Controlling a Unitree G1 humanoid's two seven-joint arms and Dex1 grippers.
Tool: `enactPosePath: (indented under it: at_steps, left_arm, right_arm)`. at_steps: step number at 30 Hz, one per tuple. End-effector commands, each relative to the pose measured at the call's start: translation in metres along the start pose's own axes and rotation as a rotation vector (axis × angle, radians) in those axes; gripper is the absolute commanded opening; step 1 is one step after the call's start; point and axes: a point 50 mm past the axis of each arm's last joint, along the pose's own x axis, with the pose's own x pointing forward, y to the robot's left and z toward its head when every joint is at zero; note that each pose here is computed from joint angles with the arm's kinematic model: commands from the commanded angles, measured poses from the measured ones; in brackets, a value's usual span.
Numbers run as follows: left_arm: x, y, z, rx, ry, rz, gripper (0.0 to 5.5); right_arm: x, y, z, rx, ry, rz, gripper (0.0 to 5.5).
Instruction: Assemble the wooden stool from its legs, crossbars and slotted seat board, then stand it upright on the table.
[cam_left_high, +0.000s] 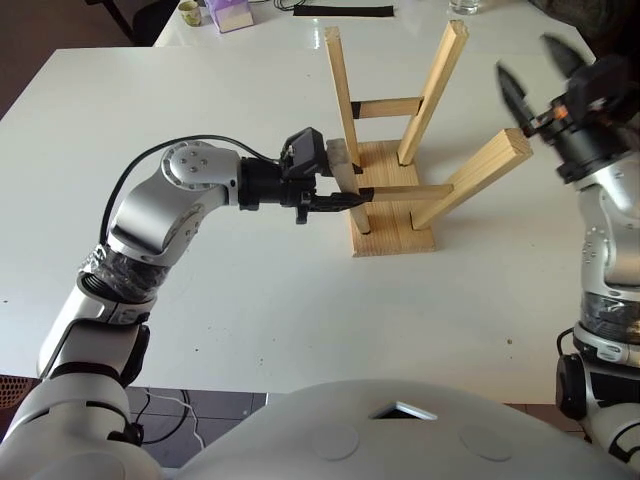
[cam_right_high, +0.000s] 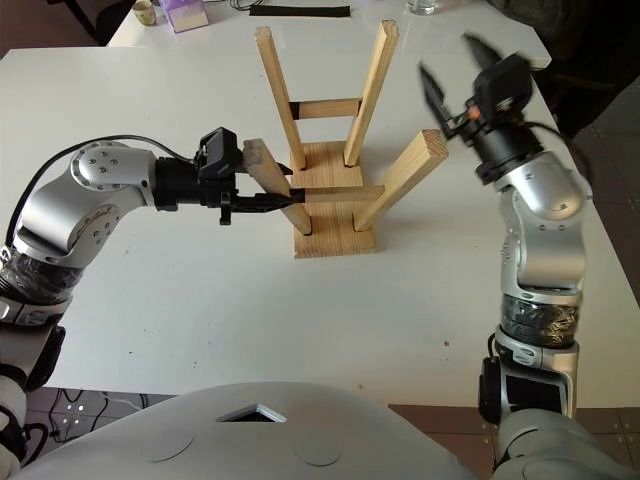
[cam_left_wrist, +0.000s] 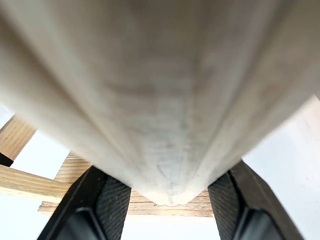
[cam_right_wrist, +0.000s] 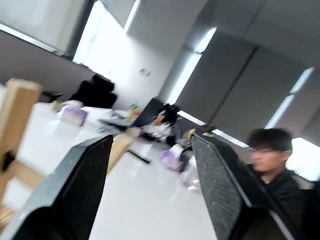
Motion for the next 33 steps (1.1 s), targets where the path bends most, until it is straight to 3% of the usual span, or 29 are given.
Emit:
enactPosePath:
  at_steps: [1, 6, 12, 19, 27, 29, 33]
  left_arm:
    - [-0.001, -0.015, -0.065, -0.244, 0.286, 0.028, 2.05]
    - [0.002, -0.01, -0.064, -0.227, 0.299, 0.008, 2.05]
    - [0.003, -0.004, -0.062, -0.215, 0.307, 0.008, 2.05]
    - [0.005, -0.005, -0.063, -0.21, 0.313, -0.006, 2.05]
    - [0.005, -0.009, -0.063, -0.218, 0.308, -0.006, 2.05]
    - [0.005, -0.01, -0.063, -0.221, 0.307, -0.008, 2.05]
    - [0.008, -0.013, -0.059, -0.214, 0.304, -0.026, 2.05]
  right_arm:
    - [0.017, 0.017, 0.069, 0.095, -0.253, -0.04, 2.87]
    - [0.017, 0.092, 0.085, 0.316, -0.22, 0.124, 2.87]
    - [0.008, 0.137, 0.052, 0.343, -0.046, 0.215, 2.87]
    - [0.001, 0.148, 0.024, 0.3, 0.044, 0.143, 2.87]
    - [0.008, 0.13, 0.044, 0.325, -0.059, 0.001, 2.87]
    - [0.002, 0.139, 0.026, 0.344, 0.055, 0.015, 2.87]
    - [-0.037, 0.18, -0.045, 0.331, 0.481, 0.118, 2.87]
